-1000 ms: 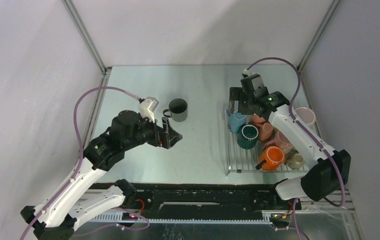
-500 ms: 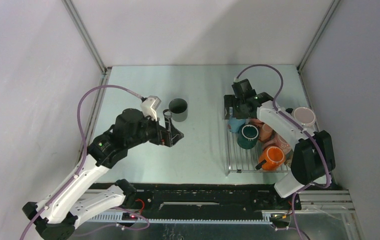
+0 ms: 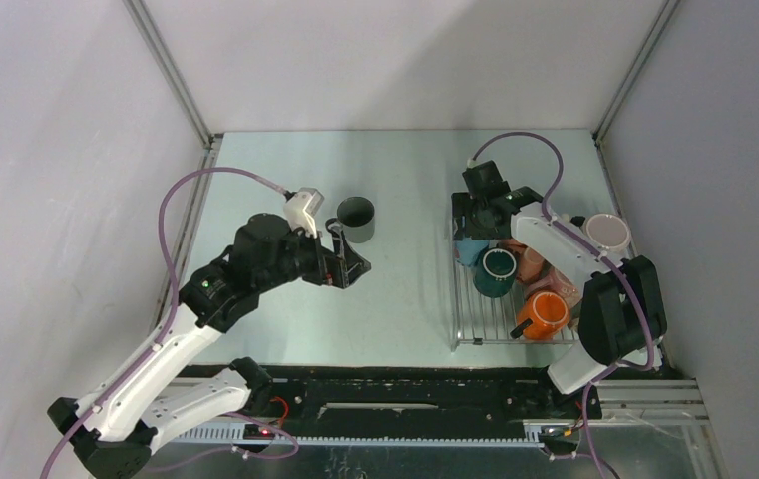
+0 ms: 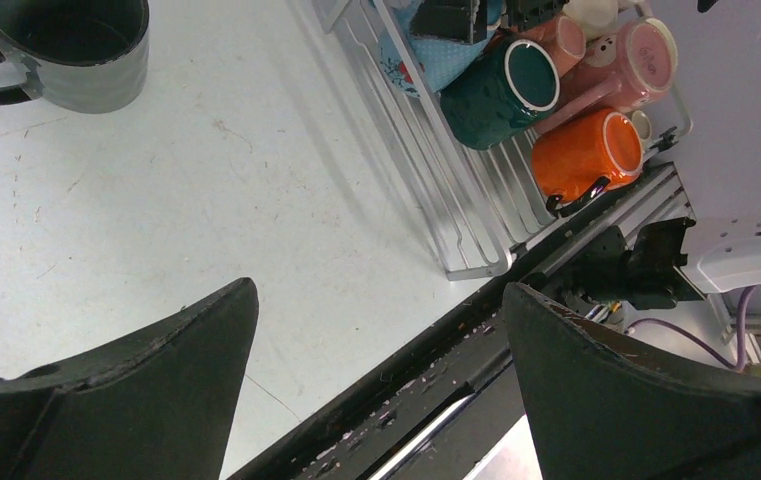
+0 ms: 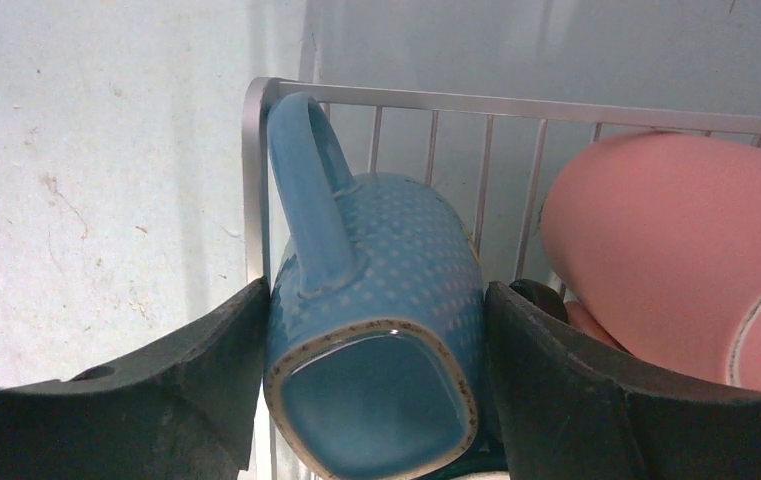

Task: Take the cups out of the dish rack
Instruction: Unload the cup from the dish rack.

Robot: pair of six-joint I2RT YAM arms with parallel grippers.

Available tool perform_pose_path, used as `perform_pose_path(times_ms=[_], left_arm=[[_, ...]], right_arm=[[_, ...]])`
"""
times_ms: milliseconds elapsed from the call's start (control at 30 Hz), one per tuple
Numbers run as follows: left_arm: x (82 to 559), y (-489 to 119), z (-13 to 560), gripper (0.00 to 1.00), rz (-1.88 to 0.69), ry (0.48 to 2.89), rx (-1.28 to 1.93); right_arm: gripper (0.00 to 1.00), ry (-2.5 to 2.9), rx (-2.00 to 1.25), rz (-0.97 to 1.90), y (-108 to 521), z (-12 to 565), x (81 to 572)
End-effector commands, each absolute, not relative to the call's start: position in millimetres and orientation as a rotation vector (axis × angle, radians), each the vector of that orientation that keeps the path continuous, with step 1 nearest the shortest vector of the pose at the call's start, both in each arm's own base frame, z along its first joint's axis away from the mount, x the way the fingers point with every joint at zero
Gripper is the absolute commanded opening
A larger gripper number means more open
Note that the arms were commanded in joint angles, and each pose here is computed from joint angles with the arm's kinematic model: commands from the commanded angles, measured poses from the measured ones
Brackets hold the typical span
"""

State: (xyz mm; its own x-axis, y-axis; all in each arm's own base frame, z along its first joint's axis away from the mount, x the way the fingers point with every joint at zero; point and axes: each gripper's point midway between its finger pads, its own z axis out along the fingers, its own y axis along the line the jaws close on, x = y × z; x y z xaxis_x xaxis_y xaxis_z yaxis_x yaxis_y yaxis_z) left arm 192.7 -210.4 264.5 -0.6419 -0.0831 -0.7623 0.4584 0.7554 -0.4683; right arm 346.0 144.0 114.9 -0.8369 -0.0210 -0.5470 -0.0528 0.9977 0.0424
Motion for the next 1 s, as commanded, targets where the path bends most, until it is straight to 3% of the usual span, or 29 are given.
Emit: perform_pose_path(times_ms=[0,100,267,967], left_arm=[[197.2,-215.8,272.3,1.00,-0.862,2.084,0.261],[198.2,-218.5,271.0,1.00,-0.876,2.083,0.256],[200.6,-222.3,270.3,1.00,-0.892,2.080,0.246],[213.1,-246.3,271.4,1.00,-1.014,2.027,0.198]], right_arm=[[0.55,2.521,-0.046,0.113,149.8,123.3,351.3],[0.44,2.502,-0.040,0.119,149.2,137.0,351.7],[0.36,2.483,-0.029,0.106,146.4,158.0,353.8],[0.26,2.445,0.037,0.138,127.1,223.4,348.4]])
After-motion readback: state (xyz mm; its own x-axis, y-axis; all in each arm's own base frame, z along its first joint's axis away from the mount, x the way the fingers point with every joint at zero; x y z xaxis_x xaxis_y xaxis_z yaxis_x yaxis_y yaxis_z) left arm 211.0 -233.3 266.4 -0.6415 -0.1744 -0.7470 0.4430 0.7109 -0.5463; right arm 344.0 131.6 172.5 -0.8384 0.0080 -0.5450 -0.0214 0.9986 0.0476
